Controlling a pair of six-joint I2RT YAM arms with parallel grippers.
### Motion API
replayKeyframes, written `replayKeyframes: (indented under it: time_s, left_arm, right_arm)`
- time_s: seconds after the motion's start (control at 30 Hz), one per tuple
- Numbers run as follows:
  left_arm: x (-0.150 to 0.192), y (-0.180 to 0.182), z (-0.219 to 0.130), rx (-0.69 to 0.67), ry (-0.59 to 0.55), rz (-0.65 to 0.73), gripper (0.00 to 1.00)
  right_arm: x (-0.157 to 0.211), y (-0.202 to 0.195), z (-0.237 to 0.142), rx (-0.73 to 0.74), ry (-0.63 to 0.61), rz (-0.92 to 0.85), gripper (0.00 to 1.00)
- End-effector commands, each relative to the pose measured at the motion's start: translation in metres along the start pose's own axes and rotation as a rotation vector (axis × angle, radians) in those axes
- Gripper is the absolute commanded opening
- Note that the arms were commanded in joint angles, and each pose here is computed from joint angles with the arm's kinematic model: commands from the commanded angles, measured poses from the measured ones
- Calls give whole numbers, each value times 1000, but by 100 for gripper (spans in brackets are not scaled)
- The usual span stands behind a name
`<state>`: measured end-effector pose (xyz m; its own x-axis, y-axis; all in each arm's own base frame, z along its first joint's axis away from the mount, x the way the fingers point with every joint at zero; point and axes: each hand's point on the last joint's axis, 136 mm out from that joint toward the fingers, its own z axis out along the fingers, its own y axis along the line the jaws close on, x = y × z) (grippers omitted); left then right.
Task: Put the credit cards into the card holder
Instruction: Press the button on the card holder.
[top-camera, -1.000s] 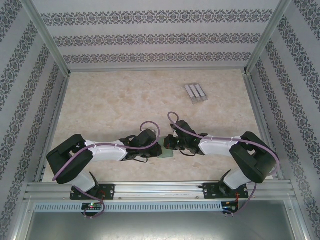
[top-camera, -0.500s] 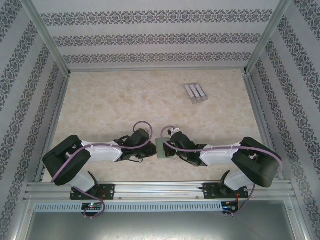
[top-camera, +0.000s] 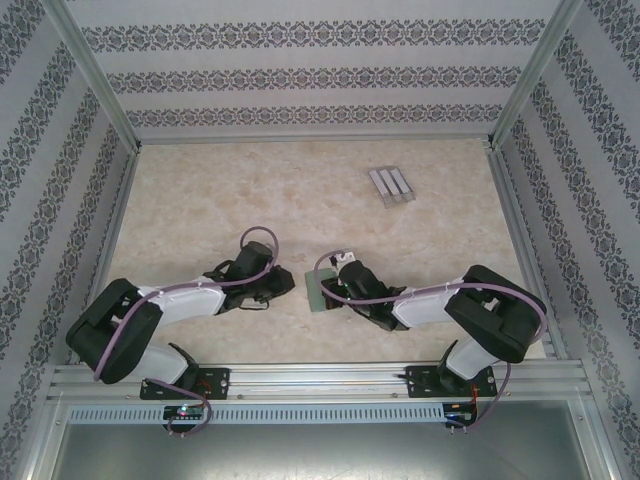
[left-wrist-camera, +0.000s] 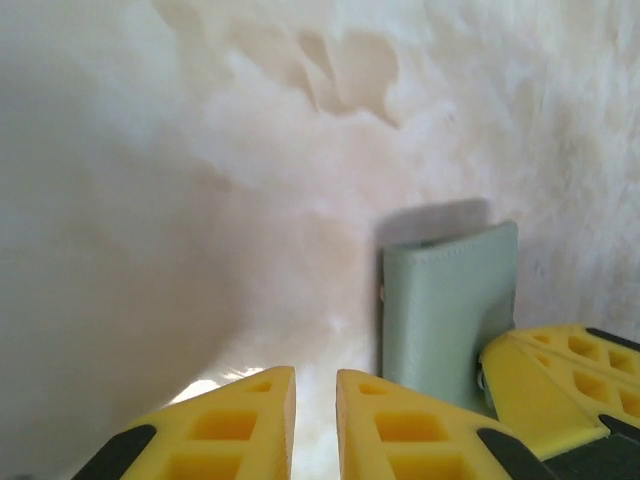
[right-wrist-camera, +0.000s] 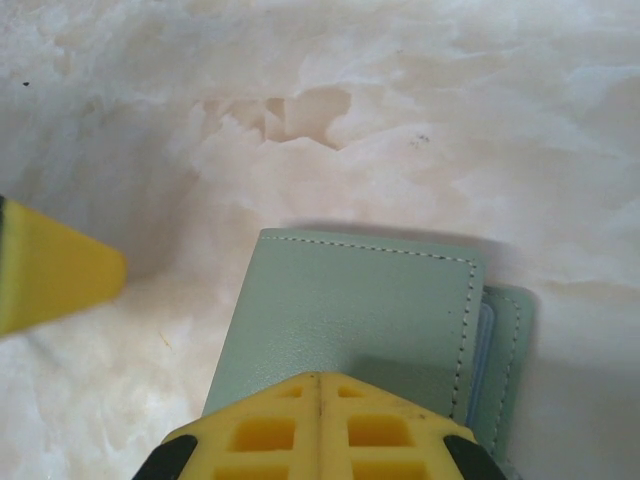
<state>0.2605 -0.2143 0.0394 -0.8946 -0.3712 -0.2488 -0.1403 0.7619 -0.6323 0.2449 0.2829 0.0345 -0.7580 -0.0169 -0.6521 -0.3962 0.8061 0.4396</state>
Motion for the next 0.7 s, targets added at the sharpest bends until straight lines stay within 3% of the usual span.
replayKeyframes:
  time_s: [0.0, 0.3, 0.67]
  left_arm:
    - [-10, 20, -10, -55, -33, 31, 19]
    - [-21, 25, -12, -100, -32, 91, 23]
    - [-5, 31, -1, -61, 20, 43, 22]
  right_arm:
    - [2, -4, -3, -39, 77, 23, 3]
    - [-17, 6, -1, -181, 112, 88, 0]
    - [-11, -7, 4, -125, 113, 48, 0]
